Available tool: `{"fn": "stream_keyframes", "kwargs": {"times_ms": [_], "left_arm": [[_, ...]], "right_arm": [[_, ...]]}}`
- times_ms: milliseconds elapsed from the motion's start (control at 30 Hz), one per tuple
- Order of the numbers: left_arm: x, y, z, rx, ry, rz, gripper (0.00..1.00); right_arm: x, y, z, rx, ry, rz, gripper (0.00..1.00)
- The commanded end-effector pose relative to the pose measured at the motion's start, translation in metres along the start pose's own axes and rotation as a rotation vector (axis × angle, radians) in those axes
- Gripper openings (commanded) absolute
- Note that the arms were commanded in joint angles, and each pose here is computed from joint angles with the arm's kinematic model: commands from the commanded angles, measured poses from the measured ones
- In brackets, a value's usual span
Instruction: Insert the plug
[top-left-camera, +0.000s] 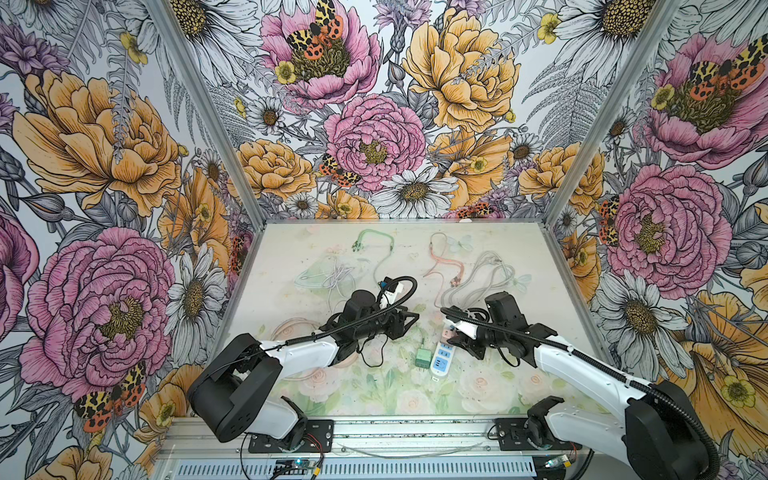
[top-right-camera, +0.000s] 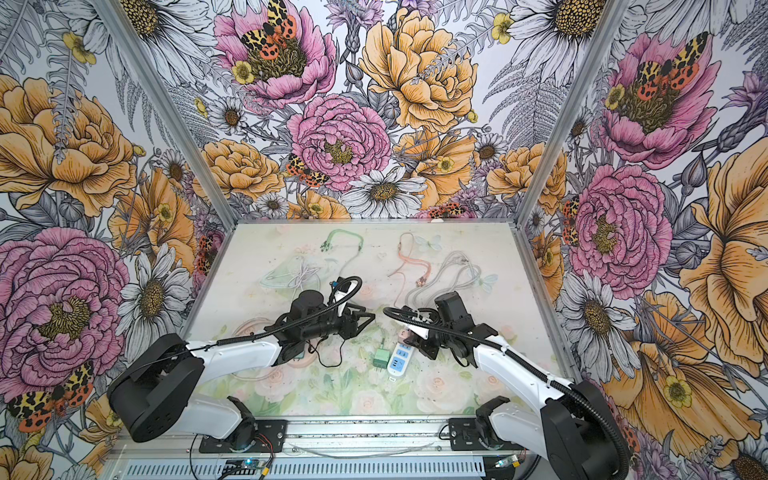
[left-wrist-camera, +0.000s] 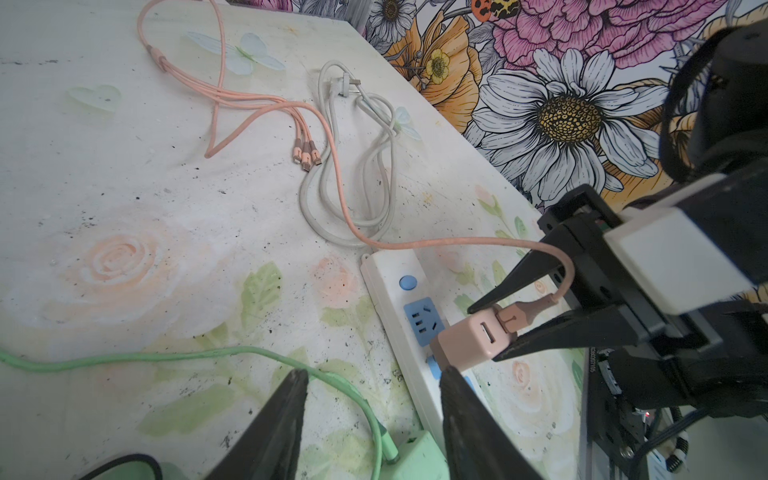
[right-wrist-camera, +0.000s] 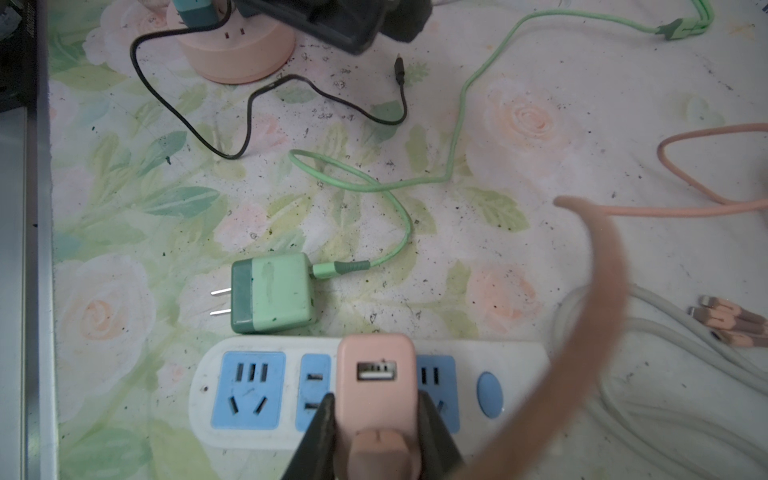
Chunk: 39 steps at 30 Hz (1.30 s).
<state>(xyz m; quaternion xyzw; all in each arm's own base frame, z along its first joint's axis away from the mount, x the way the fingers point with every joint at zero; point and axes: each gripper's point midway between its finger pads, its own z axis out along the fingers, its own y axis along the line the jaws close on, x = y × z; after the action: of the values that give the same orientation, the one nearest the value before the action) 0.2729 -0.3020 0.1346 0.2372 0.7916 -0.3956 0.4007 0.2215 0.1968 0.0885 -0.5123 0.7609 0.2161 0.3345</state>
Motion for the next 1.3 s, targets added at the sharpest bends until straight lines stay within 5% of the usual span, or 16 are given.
{"fn": "stream_keyframes", "kwargs": {"times_ms": [0,833,1267], "left_arm": [[-0.012,-0.005,-0.006,0.021,-0.045,0.011,0.54],[-0.019,-0.023,-0.012,0.058,-0.064,0.018,0.53],[-0.012,-0.025,-0.005,0.062,-0.034,0.022,0.53]], "right_arm": [[0.013,0.003,0.002,0.007,0.034,0.002,0.0],[0.023,0.016,-0.002,-0.036,0.078,0.019,0.0],[0.001,0.006,-0.008,0.03,-0.025,0.0,0.0]]}}
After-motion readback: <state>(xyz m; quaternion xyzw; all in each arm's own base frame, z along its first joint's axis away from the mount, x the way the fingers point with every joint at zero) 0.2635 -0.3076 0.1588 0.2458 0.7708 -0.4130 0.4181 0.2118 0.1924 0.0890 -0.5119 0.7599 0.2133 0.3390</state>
